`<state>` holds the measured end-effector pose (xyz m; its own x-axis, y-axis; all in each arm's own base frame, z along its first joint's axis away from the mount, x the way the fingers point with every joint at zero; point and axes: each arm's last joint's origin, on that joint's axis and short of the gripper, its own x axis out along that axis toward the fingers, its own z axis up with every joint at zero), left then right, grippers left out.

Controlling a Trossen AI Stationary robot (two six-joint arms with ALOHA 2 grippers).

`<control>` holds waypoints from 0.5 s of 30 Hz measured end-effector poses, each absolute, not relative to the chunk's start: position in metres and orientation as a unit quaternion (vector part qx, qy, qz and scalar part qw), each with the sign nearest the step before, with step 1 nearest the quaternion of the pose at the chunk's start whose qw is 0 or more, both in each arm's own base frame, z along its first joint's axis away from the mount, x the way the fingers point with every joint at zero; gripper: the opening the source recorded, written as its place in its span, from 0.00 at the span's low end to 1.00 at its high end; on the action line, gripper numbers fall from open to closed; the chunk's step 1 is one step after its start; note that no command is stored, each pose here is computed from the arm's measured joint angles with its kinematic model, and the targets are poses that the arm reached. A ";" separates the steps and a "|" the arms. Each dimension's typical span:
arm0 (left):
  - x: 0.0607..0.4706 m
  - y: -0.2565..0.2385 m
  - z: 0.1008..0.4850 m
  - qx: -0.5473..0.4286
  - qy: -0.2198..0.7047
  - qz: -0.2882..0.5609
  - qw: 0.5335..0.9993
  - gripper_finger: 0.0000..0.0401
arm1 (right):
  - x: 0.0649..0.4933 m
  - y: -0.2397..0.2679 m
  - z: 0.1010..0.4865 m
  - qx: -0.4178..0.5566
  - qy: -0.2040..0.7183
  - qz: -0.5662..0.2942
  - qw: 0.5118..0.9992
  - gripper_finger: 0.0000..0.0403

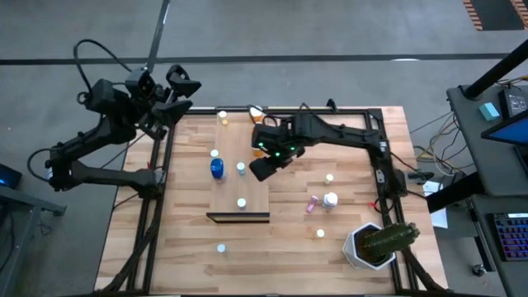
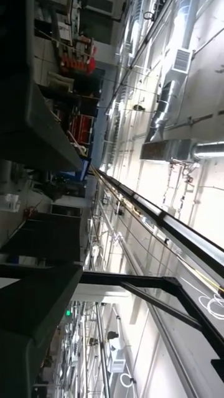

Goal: Pick and place medicine bottles onto shelf by color
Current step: Put the middle transparent pill bottle on the shelf

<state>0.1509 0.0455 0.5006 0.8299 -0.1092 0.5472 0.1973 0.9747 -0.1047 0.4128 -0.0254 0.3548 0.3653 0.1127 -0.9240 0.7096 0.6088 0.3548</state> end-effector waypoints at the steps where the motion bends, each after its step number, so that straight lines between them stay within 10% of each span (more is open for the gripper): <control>1: 0.151 0.046 0.501 -0.078 -0.280 -0.080 0.953 0.60 | 0.418 -0.027 0.352 0.389 0.524 -0.205 0.730 0.33; 15: 0.162 0.050 0.496 -0.085 -0.267 -0.077 0.957 0.60 | 0.428 -0.032 0.339 0.364 0.521 -0.223 0.739 0.33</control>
<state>0.1622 0.0499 0.4961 0.8456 -0.1031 0.5238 0.1933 0.9737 -0.1204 0.4282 -0.0322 0.3387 0.3586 0.0493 -0.9322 0.7089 0.6353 0.3063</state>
